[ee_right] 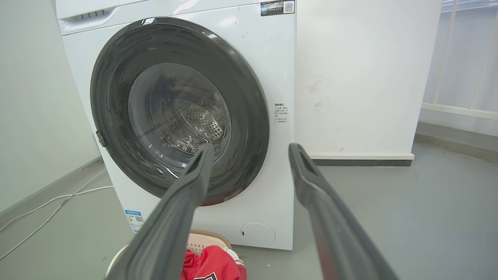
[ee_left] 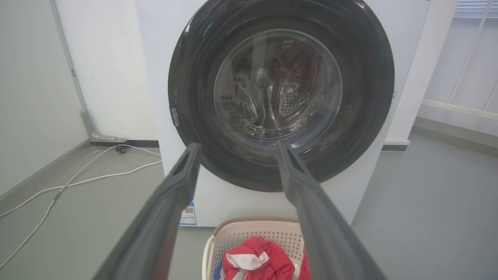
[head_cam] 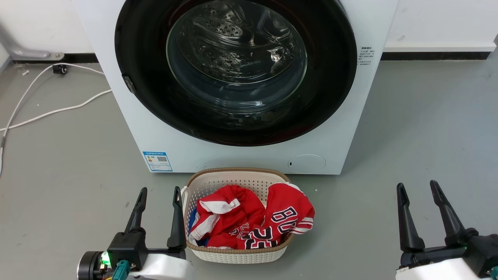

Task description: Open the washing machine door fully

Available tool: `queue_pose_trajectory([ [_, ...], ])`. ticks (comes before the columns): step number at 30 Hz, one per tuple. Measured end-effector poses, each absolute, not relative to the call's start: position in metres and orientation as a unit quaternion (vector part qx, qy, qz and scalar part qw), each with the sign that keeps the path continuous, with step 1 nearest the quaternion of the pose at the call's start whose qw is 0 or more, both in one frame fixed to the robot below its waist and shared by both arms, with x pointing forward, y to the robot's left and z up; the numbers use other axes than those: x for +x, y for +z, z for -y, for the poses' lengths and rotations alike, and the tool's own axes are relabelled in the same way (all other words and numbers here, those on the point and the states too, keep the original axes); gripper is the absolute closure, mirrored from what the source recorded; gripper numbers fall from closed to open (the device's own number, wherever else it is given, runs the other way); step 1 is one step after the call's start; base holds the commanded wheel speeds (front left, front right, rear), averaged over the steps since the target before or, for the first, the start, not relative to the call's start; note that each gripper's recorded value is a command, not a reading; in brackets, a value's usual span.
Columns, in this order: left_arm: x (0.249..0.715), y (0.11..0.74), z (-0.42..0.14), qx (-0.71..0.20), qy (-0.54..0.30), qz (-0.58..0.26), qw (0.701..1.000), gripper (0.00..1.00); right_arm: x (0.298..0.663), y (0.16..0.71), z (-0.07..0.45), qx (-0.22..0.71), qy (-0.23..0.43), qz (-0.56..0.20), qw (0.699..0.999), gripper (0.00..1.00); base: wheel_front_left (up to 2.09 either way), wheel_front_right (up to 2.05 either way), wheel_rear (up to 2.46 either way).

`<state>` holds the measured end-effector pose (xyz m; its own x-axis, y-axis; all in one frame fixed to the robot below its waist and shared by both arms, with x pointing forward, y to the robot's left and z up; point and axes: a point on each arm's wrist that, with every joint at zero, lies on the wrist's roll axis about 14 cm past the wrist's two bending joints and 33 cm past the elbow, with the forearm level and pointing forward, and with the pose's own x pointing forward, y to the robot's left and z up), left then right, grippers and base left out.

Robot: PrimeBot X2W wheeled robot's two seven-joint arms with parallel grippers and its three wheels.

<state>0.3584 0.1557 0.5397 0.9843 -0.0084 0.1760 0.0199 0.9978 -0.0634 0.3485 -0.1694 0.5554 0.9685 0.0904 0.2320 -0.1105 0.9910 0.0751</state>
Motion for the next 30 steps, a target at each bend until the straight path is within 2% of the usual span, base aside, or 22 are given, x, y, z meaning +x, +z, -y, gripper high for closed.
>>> queue_pose_trajectory([
  [9,0.357,0.541,-0.1555,-0.016,-0.008,0.095,0.995,0.0,0.3472,0.5575,0.1699,0.024,0.051,0.122,0.991,0.0,0.0,0.0,0.0],
  [30,0.3564,0.5318,-0.1587,-0.023,0.0,0.08,0.997,0.0,0.347,0.5511,0.1751,0.058,0.041,0.113,0.991,0.0,0.0,0.0,0.0],
])
